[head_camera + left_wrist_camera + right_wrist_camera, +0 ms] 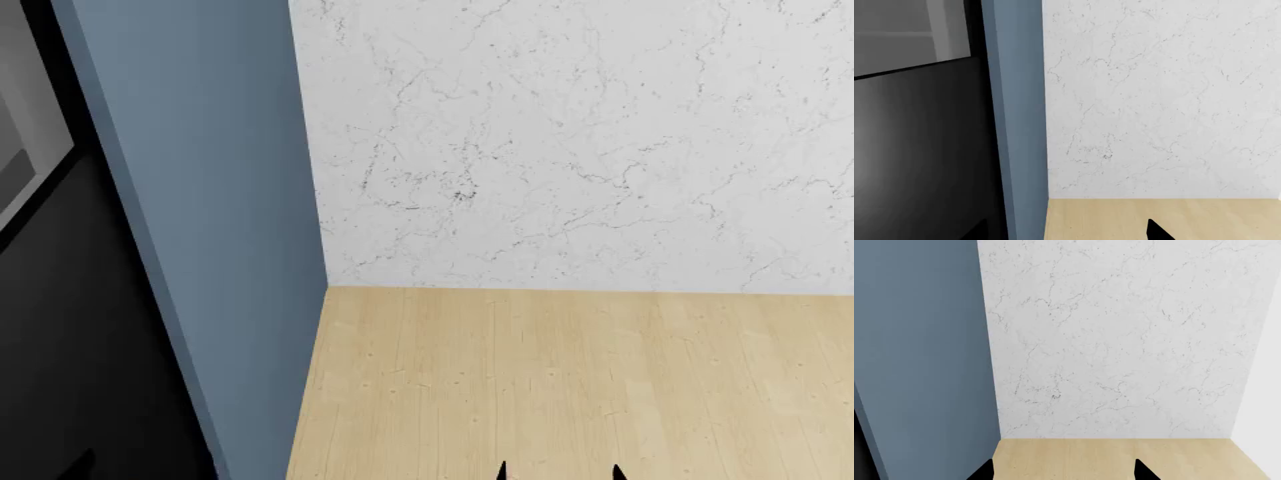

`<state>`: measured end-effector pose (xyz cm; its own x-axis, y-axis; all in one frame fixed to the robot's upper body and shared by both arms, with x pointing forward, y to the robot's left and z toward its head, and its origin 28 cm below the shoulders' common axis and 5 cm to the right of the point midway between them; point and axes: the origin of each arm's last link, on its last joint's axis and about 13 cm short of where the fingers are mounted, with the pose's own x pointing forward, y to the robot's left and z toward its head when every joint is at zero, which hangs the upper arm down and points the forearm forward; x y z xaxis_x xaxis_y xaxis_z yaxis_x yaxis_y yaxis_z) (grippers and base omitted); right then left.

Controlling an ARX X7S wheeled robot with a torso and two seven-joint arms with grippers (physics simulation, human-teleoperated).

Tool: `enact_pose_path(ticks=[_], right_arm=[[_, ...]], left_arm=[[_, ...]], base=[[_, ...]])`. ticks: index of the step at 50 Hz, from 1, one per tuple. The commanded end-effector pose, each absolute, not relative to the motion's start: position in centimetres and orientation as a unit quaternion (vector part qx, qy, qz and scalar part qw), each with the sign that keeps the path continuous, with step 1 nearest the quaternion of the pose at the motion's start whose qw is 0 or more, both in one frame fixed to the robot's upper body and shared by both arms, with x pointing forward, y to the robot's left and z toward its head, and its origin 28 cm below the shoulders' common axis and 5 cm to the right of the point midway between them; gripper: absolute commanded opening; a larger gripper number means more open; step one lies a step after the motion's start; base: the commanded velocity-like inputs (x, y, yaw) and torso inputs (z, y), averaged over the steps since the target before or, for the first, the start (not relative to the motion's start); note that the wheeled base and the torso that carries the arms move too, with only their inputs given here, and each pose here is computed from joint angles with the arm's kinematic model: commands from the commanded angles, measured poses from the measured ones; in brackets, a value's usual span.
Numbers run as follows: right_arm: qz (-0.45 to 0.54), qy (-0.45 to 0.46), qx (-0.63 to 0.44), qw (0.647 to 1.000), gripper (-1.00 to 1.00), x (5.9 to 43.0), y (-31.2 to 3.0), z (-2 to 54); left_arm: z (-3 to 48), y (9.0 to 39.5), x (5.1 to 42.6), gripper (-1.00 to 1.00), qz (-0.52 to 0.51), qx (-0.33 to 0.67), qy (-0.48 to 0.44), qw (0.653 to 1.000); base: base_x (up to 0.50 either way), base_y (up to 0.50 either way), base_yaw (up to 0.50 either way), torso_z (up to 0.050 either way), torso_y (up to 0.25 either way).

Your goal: Close the fridge door

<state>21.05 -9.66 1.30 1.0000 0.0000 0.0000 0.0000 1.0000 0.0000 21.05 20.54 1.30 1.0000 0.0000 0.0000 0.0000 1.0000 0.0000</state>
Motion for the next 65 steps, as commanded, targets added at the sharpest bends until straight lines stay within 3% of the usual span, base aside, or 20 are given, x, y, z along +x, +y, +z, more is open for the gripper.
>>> enact_pose_path(ticks=[1, 21, 59, 65], right_arm=[[0.005, 0.000, 0.000, 1.000, 1.00, 21.0, -9.6, 1.6], [-0.008, 0.005, -0.004, 1.000, 1.00, 21.1, -9.8, 1.5], [-0.023, 0.006, -0.002, 1.000, 1.00, 20.7, -10.1, 2.1], [-0.023, 0.005, 0.000, 1.000, 1.00, 20.6, -10.1, 2.1]], left_arm=[[1.3, 20.6, 21.1, 1.00, 0.000, 0.005, 0.000, 1.000], [1.7, 20.6, 21.0, 1.00, 0.002, -0.002, -0.008, 1.000], [2.2, 20.7, 20.7, 1.00, -0.008, -0.011, -0.022, 1.000], [2.3, 20.5, 20.6, 1.00, -0.010, -0.002, -0.030, 1.000]], base=[[0.00, 0.00, 0.00, 0.000, 0.000], [0.00, 0.00, 0.00, 0.000, 0.000], [0.00, 0.00, 0.00, 0.050, 0.000], [0.38, 0.00, 0.00, 0.004, 0.000]])
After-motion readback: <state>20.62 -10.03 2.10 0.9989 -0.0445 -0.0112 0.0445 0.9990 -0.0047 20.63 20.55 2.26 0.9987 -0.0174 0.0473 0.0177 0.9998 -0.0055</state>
